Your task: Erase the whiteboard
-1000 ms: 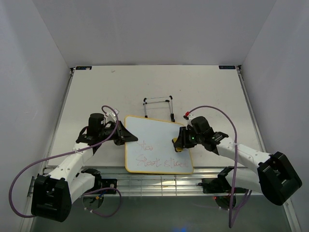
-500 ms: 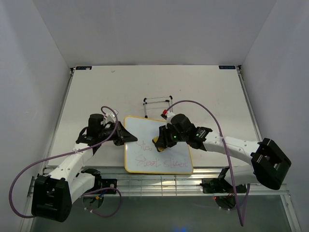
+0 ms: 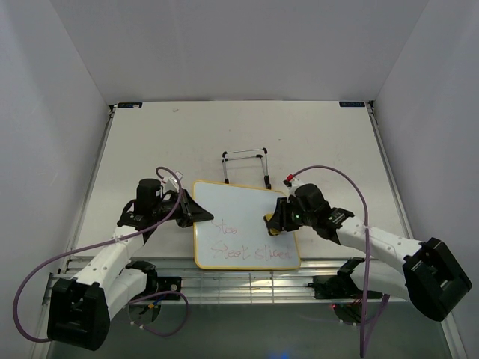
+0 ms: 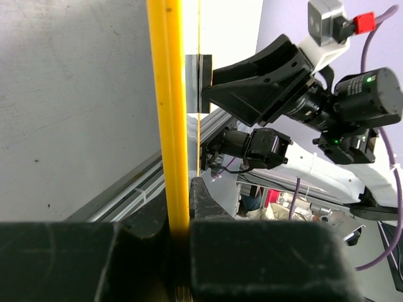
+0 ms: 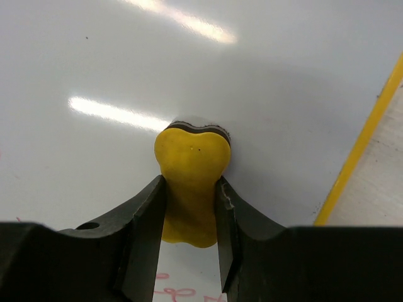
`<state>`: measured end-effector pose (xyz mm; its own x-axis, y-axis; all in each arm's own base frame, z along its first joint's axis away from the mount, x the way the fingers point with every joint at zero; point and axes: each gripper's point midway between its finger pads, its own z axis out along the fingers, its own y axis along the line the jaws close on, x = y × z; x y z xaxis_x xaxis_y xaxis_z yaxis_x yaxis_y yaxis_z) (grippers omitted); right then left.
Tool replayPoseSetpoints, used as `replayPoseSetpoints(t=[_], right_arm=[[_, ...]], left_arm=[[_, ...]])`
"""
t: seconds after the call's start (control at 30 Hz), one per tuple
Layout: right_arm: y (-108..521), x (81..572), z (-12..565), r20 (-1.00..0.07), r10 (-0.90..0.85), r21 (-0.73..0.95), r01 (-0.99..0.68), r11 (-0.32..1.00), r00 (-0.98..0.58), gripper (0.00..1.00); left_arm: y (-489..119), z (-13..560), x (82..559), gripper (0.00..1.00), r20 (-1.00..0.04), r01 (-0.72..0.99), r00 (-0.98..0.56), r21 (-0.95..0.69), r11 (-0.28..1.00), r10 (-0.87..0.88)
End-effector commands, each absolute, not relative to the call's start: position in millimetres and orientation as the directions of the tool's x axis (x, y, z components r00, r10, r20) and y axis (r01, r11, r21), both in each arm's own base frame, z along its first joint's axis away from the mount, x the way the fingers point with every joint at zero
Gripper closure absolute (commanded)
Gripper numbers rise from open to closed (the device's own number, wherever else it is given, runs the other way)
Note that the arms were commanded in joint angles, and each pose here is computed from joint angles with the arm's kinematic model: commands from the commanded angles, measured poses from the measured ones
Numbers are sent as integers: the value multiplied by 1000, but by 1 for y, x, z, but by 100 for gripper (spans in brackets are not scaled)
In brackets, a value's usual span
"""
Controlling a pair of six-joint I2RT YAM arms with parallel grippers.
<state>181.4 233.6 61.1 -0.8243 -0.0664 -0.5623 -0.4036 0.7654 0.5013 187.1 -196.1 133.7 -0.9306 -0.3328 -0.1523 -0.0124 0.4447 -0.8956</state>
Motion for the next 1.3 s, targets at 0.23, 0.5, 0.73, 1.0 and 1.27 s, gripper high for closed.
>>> replayPoseSetpoints(t=[0.23,0.5,0.73,1.0,1.27], right_arm=[[181,115,5,-387,-81,475,-273,836,-919,75],[163,117,11,-403,-43,417,-225,880,-914,73],[158,121,7,-386,-26,401,-193,895,-922,73],[151,140,12,-399,13,383,-154,911,-917,72],[169,146,17,-387,-42,468,-236,852,-921,73]], left_arm=[[-189,136,207,100,-277,52,-874,-870,491,-399],[-188,136,207,100,-281,47,-868,-868,495,-409],[-188,135,205,100,-283,54,-872,-867,495,-399],[-190,137,202,100,-286,73,-881,-869,490,-376],[-190,136,200,100,-285,77,-886,-869,489,-367]])
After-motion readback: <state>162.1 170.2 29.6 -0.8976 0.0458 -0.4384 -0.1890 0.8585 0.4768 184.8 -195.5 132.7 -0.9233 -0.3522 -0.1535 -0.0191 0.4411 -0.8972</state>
